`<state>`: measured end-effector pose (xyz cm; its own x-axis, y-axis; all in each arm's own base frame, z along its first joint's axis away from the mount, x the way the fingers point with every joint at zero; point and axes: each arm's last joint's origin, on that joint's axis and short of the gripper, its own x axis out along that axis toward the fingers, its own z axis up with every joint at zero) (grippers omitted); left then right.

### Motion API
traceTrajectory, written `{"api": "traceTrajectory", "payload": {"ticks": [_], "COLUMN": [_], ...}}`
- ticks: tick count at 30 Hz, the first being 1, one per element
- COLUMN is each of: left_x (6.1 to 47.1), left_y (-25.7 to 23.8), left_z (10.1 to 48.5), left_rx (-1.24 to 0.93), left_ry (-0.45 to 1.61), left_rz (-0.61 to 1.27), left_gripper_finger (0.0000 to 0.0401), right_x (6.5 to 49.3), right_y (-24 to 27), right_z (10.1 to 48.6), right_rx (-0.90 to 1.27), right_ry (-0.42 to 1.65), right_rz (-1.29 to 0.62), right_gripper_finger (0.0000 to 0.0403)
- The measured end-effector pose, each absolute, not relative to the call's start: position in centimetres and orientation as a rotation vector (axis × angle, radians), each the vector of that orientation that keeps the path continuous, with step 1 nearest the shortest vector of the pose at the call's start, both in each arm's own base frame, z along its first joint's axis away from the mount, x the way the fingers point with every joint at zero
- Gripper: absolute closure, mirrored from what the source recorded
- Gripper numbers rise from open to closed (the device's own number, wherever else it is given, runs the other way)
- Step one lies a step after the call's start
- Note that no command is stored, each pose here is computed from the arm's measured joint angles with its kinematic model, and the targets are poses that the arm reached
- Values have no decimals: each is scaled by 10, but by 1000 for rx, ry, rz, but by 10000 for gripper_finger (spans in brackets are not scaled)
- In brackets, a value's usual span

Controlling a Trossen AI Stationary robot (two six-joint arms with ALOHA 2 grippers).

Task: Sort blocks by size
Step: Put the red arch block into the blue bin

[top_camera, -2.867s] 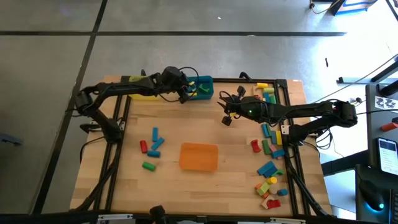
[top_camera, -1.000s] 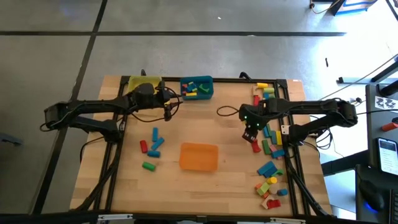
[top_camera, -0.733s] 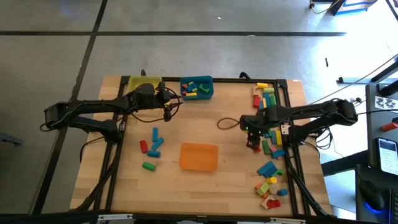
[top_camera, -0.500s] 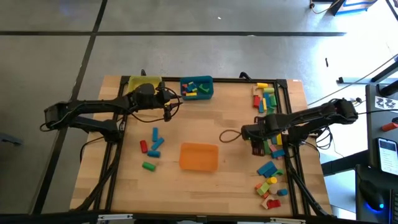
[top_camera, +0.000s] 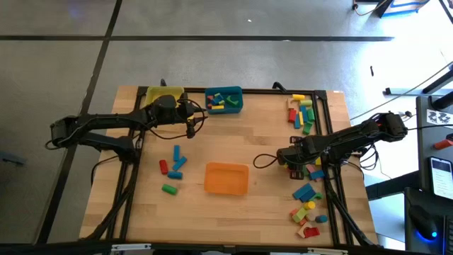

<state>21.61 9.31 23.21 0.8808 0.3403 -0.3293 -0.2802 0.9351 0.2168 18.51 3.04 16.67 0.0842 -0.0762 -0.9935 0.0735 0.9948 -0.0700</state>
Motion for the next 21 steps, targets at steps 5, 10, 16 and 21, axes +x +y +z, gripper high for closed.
{"api": "traceTrajectory", "payload": {"ticks": [5, 10, 16, 21], "left_x": [216, 216, 216, 216], "left_y": [93, 93, 93, 93], "left_z": [232, 232, 232, 231], "left_rx": [165, 165, 164, 163], "left_ry": [373, 373, 377, 383], "left_rz": [325, 325, 324, 323], "left_gripper_finger": [274, 274, 274, 274], "right_x": [186, 187, 190, 193], "right_y": [30, 31, 31, 32], "right_z": [165, 160, 151, 150], "right_rx": [7, -1, -10, -7], "right_ry": [1467, 1492, 1543, 1531], "right_rz": [-116, -127, -135, -118], "right_gripper_finger": [252, 266, 285, 313]}}
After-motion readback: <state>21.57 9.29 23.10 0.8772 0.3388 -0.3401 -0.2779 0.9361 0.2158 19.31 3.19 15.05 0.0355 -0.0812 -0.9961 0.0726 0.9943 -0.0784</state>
